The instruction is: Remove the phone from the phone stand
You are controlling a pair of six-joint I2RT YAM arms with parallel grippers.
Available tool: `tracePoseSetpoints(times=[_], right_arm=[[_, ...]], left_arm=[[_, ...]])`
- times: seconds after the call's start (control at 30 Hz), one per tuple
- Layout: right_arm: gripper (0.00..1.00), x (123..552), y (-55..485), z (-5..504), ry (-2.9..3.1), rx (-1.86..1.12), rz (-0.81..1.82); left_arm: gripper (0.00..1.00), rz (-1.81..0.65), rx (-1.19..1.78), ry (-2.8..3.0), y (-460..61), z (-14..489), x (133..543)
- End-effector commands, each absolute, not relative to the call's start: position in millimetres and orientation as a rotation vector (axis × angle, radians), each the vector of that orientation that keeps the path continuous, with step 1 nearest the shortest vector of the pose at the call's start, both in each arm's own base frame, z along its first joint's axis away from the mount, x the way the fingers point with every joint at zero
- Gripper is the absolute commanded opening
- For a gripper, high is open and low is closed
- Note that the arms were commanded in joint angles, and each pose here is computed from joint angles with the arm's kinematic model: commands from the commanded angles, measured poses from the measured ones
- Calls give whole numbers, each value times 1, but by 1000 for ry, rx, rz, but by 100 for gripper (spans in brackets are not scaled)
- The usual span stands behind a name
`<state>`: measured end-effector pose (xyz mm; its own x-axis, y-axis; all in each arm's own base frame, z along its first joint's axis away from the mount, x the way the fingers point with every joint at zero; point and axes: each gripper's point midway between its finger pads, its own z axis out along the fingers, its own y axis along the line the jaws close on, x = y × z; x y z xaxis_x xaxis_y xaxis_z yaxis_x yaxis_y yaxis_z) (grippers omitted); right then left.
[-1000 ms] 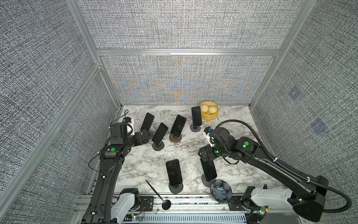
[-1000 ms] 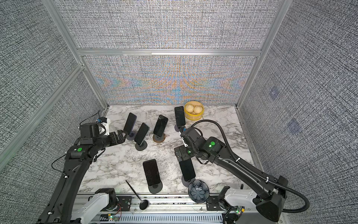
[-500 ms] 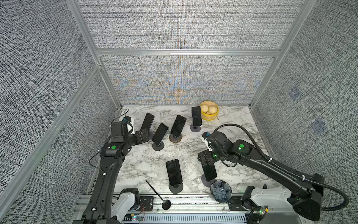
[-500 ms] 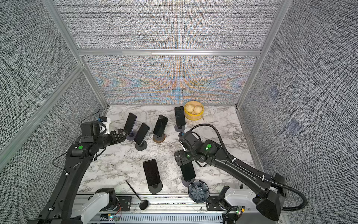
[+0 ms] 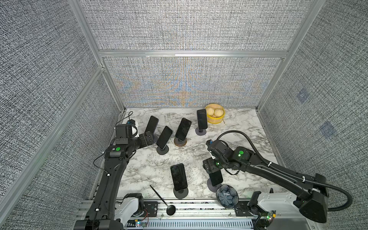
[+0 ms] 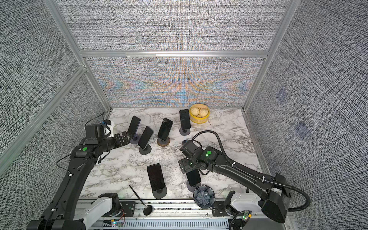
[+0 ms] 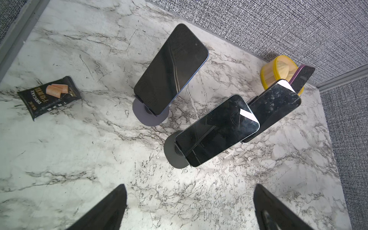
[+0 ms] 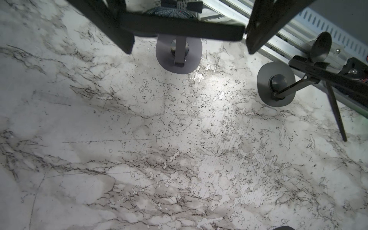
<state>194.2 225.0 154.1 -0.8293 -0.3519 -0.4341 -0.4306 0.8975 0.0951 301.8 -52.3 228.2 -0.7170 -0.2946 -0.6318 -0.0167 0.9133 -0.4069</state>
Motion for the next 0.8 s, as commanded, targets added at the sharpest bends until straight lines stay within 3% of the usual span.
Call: tracePoseSetpoints(times=[0.0,0.77], right_arm=[[86,199,219,154,2639,-523,199],[70,200,214,154,2620,-445,193]], left_arm=[[99,-514,-221,2311,-55,232,304],[99,-574,-237,2298,-61,234,308]])
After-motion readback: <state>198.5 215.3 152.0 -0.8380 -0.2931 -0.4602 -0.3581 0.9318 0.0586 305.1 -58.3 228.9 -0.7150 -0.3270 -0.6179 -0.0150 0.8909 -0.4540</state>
